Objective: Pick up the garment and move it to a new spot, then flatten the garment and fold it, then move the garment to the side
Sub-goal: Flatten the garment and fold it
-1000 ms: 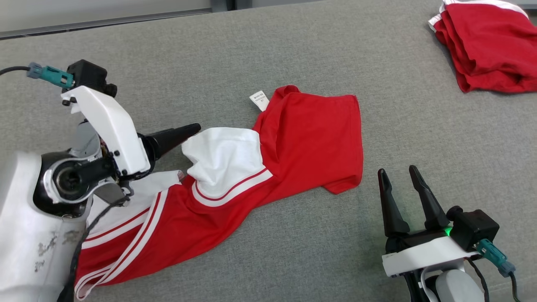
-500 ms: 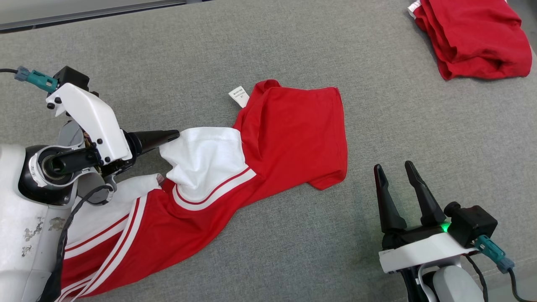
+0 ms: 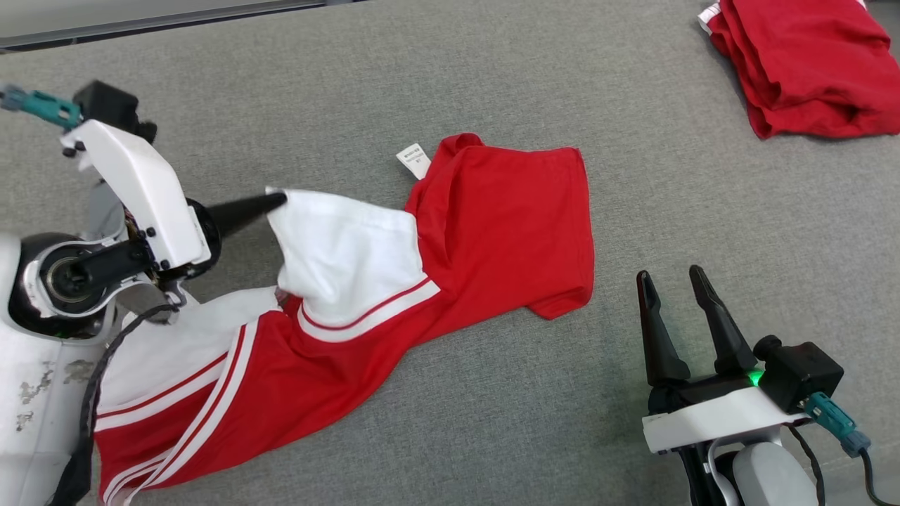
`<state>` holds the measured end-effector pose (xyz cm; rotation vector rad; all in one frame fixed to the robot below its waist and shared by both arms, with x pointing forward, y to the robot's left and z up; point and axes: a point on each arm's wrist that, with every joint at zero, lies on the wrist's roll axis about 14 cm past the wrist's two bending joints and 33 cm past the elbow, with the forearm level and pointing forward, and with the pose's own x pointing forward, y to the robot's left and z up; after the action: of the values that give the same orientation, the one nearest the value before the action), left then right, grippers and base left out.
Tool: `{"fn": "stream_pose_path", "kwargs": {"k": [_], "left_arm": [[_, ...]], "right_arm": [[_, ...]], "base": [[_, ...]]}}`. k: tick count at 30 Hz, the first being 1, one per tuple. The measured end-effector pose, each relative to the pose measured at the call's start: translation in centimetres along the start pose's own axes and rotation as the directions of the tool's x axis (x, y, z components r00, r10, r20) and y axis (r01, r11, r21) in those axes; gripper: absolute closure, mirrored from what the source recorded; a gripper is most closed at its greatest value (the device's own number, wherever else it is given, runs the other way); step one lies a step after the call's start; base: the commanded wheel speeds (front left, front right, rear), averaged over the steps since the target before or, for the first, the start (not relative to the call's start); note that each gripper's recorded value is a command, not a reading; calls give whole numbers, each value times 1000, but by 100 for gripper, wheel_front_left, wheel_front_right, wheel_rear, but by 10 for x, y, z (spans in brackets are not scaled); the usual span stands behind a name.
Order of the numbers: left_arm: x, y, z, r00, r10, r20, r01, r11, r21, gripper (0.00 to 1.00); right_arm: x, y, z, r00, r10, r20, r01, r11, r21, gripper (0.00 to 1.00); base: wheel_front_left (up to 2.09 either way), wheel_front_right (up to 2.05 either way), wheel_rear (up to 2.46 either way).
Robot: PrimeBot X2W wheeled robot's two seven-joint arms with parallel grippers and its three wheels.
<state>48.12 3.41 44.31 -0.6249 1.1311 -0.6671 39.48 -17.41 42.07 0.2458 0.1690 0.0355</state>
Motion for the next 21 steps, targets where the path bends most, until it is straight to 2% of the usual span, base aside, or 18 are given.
{"fn": "stream_pose_path", "kwargs": {"k": [3, 5, 9, 15, 18, 21], "left_arm": [[-14, -14, 20, 992, -53, 111, 37, 989, 145, 100], [-26, -24, 35, 977, -80, 196, 22, 959, 281, 100], [-41, -32, 42, 951, -90, 295, -51, 898, 436, 100], [-53, -33, 38, 913, -92, 398, -178, 787, 590, 100], [-50, -22, 29, 914, -83, 397, -187, 781, 596, 100], [-49, -14, 24, 918, -70, 390, -203, 763, 614, 100]], "right_arm": [[3, 5, 3, 1000, 18, 8, -18, 1000, -6, 0], [7, 10, 6, 999, 34, 19, -34, 999, -14, 0], [20, 15, 15, 997, 56, 45, -55, 998, -9, 0], [50, 10, -3, 998, 56, -32, -56, 998, 1, 0], [68, 3, -20, 989, 48, -139, -50, 999, -9, 0], [93, 1, -21, 969, 45, -242, -54, 998, -30, 0]], "base": [[0, 0, 0], [0, 0, 0], [0, 0, 0], [0, 0, 0], [0, 0, 0], [0, 0, 0]]}}
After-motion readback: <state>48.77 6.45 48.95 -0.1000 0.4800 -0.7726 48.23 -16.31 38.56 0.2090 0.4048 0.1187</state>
